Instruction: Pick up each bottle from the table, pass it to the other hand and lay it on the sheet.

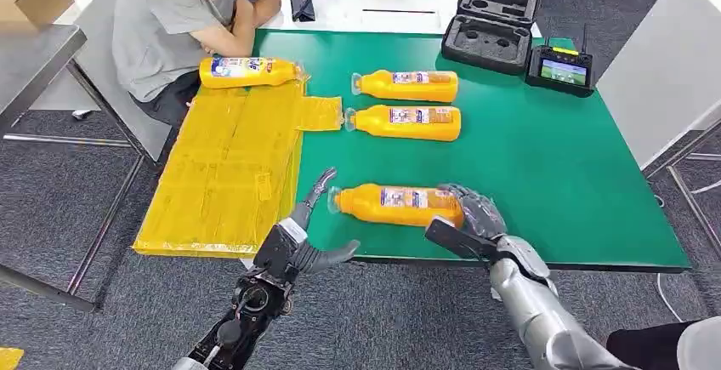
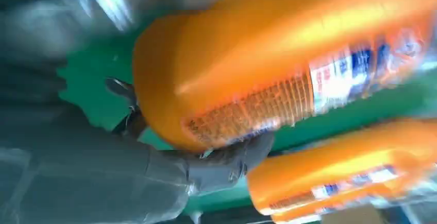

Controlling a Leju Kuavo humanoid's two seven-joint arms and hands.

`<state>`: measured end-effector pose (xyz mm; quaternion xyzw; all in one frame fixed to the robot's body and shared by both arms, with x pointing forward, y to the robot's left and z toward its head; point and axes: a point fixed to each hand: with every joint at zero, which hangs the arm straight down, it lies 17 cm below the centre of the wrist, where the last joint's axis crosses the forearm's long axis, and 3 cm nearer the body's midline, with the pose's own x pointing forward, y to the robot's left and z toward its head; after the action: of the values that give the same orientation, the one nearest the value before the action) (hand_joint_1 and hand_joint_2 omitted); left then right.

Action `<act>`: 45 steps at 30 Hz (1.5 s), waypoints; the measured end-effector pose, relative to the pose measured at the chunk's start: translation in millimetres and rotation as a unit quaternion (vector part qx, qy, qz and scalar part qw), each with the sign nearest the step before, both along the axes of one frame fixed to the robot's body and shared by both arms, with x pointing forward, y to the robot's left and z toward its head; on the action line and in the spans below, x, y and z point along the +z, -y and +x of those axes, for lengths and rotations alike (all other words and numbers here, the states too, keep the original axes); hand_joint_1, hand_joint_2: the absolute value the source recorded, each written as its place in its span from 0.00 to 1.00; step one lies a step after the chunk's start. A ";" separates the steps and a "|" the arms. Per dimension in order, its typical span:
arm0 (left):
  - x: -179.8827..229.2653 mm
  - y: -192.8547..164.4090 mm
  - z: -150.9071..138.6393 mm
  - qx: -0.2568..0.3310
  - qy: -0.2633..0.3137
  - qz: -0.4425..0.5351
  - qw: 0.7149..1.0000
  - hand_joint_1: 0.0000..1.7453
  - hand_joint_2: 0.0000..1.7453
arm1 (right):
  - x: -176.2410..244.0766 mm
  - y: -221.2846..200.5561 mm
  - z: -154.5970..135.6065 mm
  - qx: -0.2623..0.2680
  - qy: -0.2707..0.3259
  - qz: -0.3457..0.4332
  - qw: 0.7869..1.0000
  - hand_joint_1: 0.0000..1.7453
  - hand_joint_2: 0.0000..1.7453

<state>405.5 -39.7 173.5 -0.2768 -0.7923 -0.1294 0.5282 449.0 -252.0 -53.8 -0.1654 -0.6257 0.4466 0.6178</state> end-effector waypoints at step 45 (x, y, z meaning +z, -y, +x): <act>-9.0 -16.9 13.6 -0.032 -0.111 -0.157 0.981 0.00 1.00 | 138.8 -53.8 -10.6 -0.085 0.181 0.306 0.931 1.00 1.00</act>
<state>419.0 -22.8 164.6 -0.3937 -0.7303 0.0114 0.5582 438.5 -198.2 85.1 -0.0987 -0.8167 0.1418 0.5506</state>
